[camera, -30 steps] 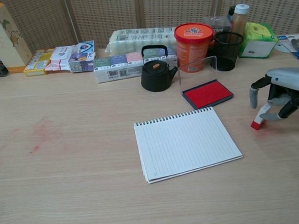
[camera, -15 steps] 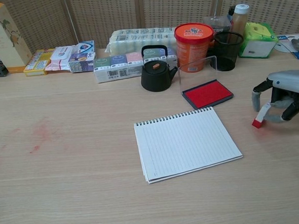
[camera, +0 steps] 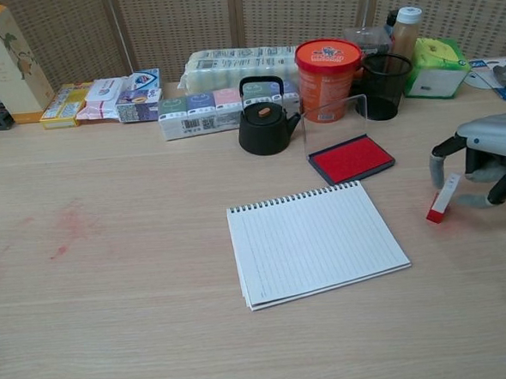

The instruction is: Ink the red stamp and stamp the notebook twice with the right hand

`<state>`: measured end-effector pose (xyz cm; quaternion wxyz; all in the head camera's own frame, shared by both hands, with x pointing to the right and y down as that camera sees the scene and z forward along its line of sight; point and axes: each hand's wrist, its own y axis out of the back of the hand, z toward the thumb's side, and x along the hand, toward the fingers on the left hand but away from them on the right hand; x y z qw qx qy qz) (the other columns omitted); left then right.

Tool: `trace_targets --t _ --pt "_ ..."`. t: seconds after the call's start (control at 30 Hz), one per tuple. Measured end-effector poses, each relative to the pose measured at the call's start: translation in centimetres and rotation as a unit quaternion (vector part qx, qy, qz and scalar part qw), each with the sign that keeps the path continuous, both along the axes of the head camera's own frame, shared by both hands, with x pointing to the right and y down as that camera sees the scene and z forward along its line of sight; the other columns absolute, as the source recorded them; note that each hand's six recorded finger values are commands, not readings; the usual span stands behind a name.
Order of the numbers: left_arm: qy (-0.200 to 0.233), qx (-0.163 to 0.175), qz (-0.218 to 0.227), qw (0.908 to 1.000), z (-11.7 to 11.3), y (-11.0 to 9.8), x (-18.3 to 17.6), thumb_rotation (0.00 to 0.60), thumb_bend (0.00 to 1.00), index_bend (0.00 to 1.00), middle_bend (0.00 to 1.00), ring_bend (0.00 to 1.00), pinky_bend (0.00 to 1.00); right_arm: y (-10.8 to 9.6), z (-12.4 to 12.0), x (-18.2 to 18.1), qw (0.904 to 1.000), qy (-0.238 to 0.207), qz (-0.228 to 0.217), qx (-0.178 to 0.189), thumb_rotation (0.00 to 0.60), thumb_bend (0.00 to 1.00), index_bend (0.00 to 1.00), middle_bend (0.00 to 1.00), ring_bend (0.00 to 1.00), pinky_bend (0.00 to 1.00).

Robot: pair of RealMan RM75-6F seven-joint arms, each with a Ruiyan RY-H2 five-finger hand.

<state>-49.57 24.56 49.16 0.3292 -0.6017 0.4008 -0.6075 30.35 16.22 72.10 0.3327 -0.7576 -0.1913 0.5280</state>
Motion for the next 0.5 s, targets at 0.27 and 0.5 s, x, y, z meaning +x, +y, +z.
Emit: trace_targets --t 0.27,0.5 --pt "0.0 -0.002 0.0 1.0 0.08 0.02 0.03 0.6 0.0 0.0 0.0 0.0 0.01 -0.23 0.58 0.66 0.9999 0.014 -0.002 0.005 0.6 0.4 0.43 1.0 0.99 1.0" --pt "-0.002 -0.003 0.001 1.0 0.18 0.05 0.11 0.6 0.0 0.0 0.0 0.0 0.01 -0.27 0.72 0.68 0.9999 0.012 -0.004 0.006 0.6 0.4 0.43 1.0 0.99 1.0"
